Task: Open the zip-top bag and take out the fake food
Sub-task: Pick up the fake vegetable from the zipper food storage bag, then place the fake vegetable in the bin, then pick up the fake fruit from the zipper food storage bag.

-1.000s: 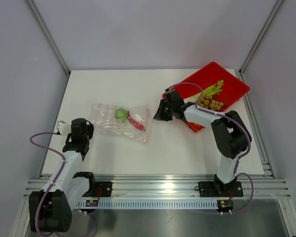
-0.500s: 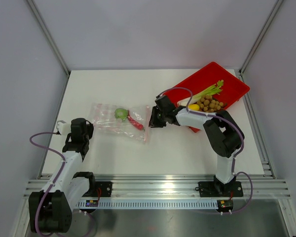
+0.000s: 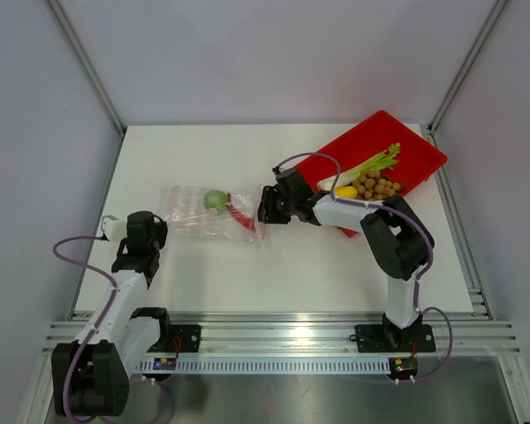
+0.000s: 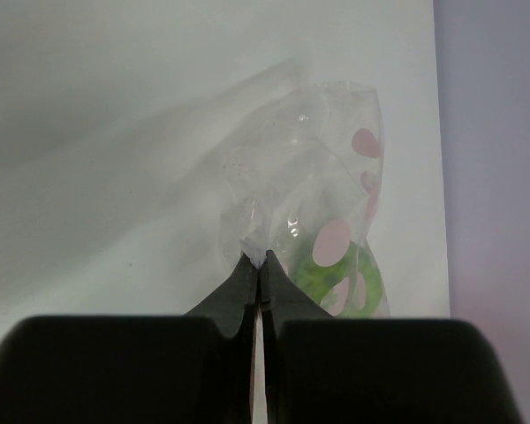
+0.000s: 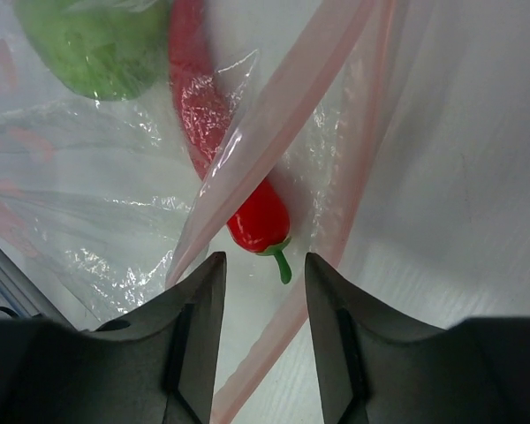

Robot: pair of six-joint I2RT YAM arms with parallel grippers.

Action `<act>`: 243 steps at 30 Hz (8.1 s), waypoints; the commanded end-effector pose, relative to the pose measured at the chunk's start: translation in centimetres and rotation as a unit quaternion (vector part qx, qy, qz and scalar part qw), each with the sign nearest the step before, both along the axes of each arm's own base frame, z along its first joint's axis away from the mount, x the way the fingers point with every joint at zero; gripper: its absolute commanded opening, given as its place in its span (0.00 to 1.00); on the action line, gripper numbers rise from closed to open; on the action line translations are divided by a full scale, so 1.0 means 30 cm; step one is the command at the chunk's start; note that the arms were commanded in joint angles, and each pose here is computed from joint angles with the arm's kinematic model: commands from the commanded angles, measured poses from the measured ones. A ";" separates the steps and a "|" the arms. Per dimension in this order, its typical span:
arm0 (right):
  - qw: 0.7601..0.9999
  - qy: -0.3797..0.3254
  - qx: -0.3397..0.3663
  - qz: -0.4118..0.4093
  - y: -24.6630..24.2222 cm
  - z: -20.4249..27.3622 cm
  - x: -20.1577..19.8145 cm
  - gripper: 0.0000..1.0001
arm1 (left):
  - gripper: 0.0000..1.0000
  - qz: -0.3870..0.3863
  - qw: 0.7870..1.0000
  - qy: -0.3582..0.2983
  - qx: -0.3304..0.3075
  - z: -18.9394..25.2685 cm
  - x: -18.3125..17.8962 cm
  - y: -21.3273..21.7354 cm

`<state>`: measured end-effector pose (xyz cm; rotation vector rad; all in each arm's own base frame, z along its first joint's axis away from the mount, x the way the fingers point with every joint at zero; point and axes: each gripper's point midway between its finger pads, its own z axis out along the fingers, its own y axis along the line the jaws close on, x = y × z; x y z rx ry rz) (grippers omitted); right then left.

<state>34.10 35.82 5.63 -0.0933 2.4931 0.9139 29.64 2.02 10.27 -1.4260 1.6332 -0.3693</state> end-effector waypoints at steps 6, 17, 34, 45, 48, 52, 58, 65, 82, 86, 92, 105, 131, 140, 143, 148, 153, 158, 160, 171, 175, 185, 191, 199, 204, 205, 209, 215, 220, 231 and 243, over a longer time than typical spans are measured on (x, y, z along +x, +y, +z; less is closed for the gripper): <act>0.993 -0.099 -0.022 0.060 0.085 0.071 0.031 0.57 | 0.00 -0.007 0.999 -0.028 0.016 0.071 0.056 0.007; 0.984 -0.121 -0.115 0.059 0.078 0.000 0.059 0.57 | 0.00 -0.004 0.999 -0.019 0.028 0.058 0.066 0.019; 0.963 -0.146 -0.213 0.077 0.116 -0.060 0.051 0.55 | 0.00 -0.014 0.999 -0.019 0.027 0.056 0.073 0.008; 0.960 -0.144 -0.225 0.082 0.125 -0.075 0.049 0.42 | 0.00 -0.014 0.999 -0.019 0.027 0.055 0.073 0.008; 0.960 -0.146 -0.224 0.078 0.120 -0.056 0.048 0.40 | 0.00 -0.012 0.999 -0.017 0.028 0.054 0.072 0.011; 0.962 -0.147 -0.223 0.064 0.101 -0.014 0.040 0.39 | 0.00 -0.010 0.999 -0.017 0.027 0.054 0.068 0.012; 0.964 -0.142 -0.222 0.038 0.057 0.086 0.025 0.38 | 0.00 -0.003 1.000 -0.017 0.025 0.051 0.063 0.018; 0.966 -0.110 -0.233 0.027 0.003 0.146 -0.001 0.36 | 0.00 -0.004 1.000 -0.017 0.024 0.051 0.063 0.017; 0.990 0.004 -0.114 0.080 -0.190 0.274 -0.029 0.31 | 0.00 -0.005 1.000 -0.019 0.024 0.057 0.062 0.015; 0.997 0.011 -0.033 0.062 -0.269 0.359 -0.016 0.31 | 0.00 -0.006 1.000 -0.020 0.024 0.059 0.062 0.014; 0.991 0.040 0.051 0.120 -0.254 0.423 -0.082 0.33 | 0.00 -0.004 1.000 -0.019 0.025 0.058 0.061 0.017; 0.989 0.050 0.046 0.128 -0.257 0.410 -0.098 0.31 | 0.00 -0.004 0.999 -0.020 0.025 0.062 0.060 0.017; 0.955 -0.115 -0.134 -0.238 -0.799 0.534 0.110 0.28 | 0.00 -0.008 1.000 -0.017 0.023 0.055 0.060 0.011; 0.937 -0.093 -0.190 -0.278 -0.849 0.400 0.192 0.25 | 0.00 -0.012 1.000 -0.018 0.021 0.055 0.064 0.007; 0.936 -0.079 -0.203 -0.275 -0.848 0.351 0.215 0.27 | 0.00 -0.014 1.000 -0.019 0.021 0.055 0.065 0.005; 0.934 -0.064 -0.222 -0.274 -0.851 0.300 0.232 0.41 | 0.00 -0.023 0.999 -0.020 0.020 0.050 0.067 -0.004; 0.935 -0.063 -0.217 -0.274 -0.849 0.314 0.221 0.62 | 0.00 -0.026 0.999 -0.020 0.019 0.048 0.068 -0.008; 0.940 -0.068 -0.201 -0.269 -0.831 0.336 0.209 0.67 | 0.00 -0.028 0.999 -0.025 0.019 0.055 0.071 -0.011; 0.944 -0.074 -0.189 -0.261 -0.810 0.358 0.194 0.66 | 0.00 -0.027 0.999 -0.024 0.018 0.053 0.070 -0.009; 0.968 -0.129 -0.127 -0.173 -0.538 0.406 0.087 0.57 | 0.00 -0.036 0.999 -0.035 0.020 0.069 0.080 -0.017; 0.972 -0.118 -0.133 -0.157 -0.456 0.336 0.075 0.55 | 0.00 -0.046 0.996 -0.072 0.012 0.107 0.096 -0.034; 0.985 -0.082 -0.081 -0.132 -0.314 0.202 0.006 0.41 | 0.00 -0.055 0.992 -0.116 0.010 0.149 0.095 -0.047; 0.990 -0.065 -0.074 -0.101 -0.228 0.110 -0.061 0.38 | 0.00 -0.055 0.991 -0.124 0.017 0.168 0.094 -0.043; 0.992 -0.034 -0.110 -0.044 -0.080 -0.007 -0.113 0.39 | 0.00 -0.051 0.992 -0.115 0.019 0.157 0.090 -0.037; 0.994 -0.027 -0.102 -0.036 -0.044 -0.034 -0.113 0.40 | 0.00 -0.051 0.993 -0.109 0.017 0.146 0.089 -0.038; 0.994 -0.028 -0.099 -0.034 -0.037 -0.036 -0.113 0.40 | 0.00 -0.051 0.993 -0.110 0.017 0.146 0.089 -0.038; 0.996 -0.034 -0.076 -0.027 -0.005 -0.027 -0.106 0.42 | 0.01 -0.053 0.994 -0.096 0.018 0.126 0.087 -0.039; 0.998 -0.061 -0.020 0.001 0.070 0.025 -0.090 0.46 | 0.02 -0.060 0.996 -0.071 0.012 0.088 0.091 -0.049; 0.997 -0.073 0.011 0.011 0.098 0.057 -0.092 0.49 | 0.02 -0.067 0.997 -0.043 -0.004 0.025 0.090 -0.065; 0.992 -0.104 0.073 0.021 0.117 0.131 -0.112 0.51 | 0.02 -0.076 0.995 0.033 -0.051 -0.130 0.066 -0.107; 0.984 -0.145 0.101 -0.012 0.047 0.225 -0.132 0.58 | 0.02 -0.068 0.996 0.037 -0.049 -0.127 0.062 -0.095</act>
